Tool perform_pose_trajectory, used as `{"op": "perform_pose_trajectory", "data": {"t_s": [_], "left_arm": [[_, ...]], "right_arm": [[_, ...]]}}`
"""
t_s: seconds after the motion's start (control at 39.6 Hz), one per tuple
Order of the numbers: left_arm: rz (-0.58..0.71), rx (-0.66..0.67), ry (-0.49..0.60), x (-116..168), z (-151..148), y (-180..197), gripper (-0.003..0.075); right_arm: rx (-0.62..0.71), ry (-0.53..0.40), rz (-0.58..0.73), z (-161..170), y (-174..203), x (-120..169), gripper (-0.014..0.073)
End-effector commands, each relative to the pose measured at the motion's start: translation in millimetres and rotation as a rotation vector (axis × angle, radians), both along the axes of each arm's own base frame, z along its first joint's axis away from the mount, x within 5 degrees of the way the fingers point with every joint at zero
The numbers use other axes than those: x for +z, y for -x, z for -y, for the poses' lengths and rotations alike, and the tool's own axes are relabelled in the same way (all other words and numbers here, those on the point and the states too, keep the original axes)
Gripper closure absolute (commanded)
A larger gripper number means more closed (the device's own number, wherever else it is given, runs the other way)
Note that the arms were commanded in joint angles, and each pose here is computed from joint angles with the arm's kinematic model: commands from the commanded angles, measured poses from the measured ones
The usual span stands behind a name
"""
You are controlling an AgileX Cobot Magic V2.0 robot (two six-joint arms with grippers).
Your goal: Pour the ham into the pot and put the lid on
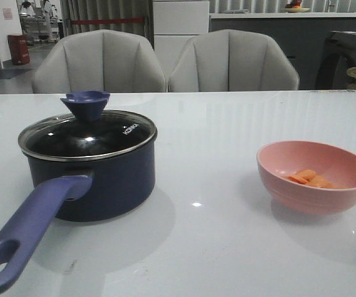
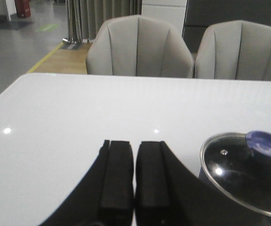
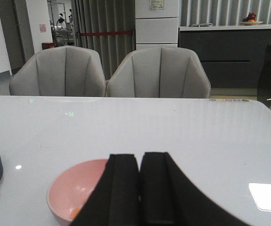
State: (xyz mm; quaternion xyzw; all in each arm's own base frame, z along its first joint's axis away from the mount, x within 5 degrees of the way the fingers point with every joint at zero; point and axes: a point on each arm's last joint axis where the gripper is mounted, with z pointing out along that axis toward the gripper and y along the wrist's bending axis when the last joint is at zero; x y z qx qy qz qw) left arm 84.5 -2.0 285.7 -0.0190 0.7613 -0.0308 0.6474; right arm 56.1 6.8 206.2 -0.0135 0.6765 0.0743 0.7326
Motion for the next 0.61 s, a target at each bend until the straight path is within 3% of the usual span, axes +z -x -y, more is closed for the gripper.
{"op": "perform_pose_trajectory", "data": {"t_s": [0.0, 0.48, 0.58], "left_arm": [[0.049, 0.001, 0.019, 13.2, 0.2, -6.0, 0.0596], [-0.001, 0.002, 0.01, 8.5, 0.2, -15.3, 0.059], [-0.001, 0.002, 0.01, 8.5, 0.2, -15.3, 0.0536]], "right_arm": [[0.0, 0.004, 0.086, -0.1, 2.0, 4.4, 0.0459], [0.0, 0.004, 0.086, -0.1, 2.0, 4.4, 0.0459], [0.0, 0.004, 0.086, -0.1, 2.0, 4.4, 0.0459]]}}
